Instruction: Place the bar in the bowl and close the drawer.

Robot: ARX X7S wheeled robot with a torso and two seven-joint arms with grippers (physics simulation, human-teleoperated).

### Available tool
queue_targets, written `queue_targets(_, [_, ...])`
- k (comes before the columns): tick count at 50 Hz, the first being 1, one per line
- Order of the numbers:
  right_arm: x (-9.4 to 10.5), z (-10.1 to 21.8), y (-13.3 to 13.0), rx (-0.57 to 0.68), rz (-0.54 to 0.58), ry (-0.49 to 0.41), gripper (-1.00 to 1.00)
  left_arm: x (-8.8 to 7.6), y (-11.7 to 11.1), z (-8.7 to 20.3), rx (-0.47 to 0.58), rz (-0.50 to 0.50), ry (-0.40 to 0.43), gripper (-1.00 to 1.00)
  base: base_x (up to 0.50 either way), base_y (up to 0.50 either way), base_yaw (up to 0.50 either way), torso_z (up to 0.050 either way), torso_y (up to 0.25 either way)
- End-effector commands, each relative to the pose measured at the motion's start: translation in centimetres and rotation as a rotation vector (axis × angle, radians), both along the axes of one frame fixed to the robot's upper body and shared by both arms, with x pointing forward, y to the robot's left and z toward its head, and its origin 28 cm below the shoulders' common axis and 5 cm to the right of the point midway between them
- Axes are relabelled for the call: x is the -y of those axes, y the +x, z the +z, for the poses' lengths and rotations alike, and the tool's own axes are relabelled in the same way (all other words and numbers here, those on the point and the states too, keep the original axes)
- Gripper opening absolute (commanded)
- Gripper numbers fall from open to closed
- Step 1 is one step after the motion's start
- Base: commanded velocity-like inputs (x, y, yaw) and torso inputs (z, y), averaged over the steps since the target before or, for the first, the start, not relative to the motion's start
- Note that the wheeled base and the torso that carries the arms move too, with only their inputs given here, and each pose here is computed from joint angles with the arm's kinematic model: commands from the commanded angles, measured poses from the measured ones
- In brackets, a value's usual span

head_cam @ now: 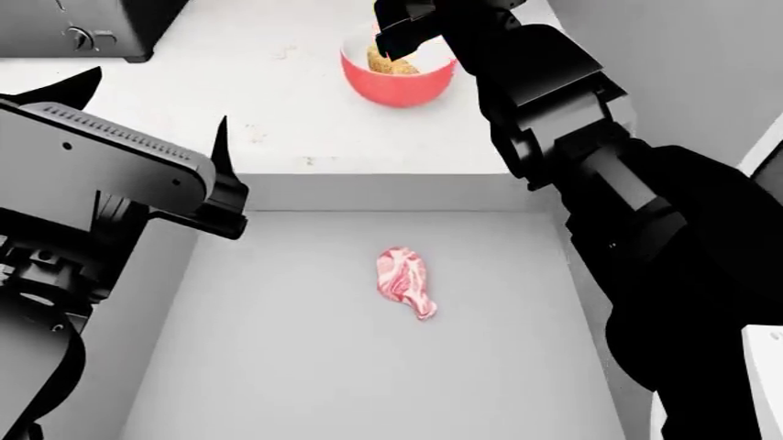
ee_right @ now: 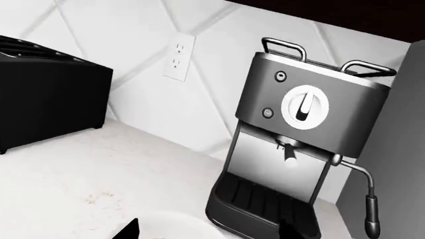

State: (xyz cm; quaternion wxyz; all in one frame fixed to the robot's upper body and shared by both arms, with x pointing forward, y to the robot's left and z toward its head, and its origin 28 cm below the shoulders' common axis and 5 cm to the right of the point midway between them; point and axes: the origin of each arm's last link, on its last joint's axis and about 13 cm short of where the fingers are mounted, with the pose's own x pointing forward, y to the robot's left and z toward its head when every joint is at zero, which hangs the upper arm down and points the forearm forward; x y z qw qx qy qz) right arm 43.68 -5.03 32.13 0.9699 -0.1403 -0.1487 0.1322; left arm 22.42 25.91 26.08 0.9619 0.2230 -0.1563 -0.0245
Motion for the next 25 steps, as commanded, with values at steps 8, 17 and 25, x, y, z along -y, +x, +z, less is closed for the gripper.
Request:
queue_targets(8, [0.0,0.0,0.0,0.001,0.0,0.0,1.0,0.0,-0.1,0.1,0.004,-0.013,-0.001,1.0,0.0,0.0,0.0,-0.001,0.25])
queue_targets(17, [0.4,-0.9,0.1,-0.1,-0.003,0.039,1.0,-0.1,-0.1,-0.1,0.002,-0.007,-0.003,1.0,0.0,0.0,0.0,-0.001,0.25])
queue_targets(25, [0.7,-1.0,0.2,-0.089,0.019,0.005,1.0,0.1,0.2,-0.4,0.005,-0.006,-0.011,1.0,0.0,0.0,0.0,-0.001,0.25])
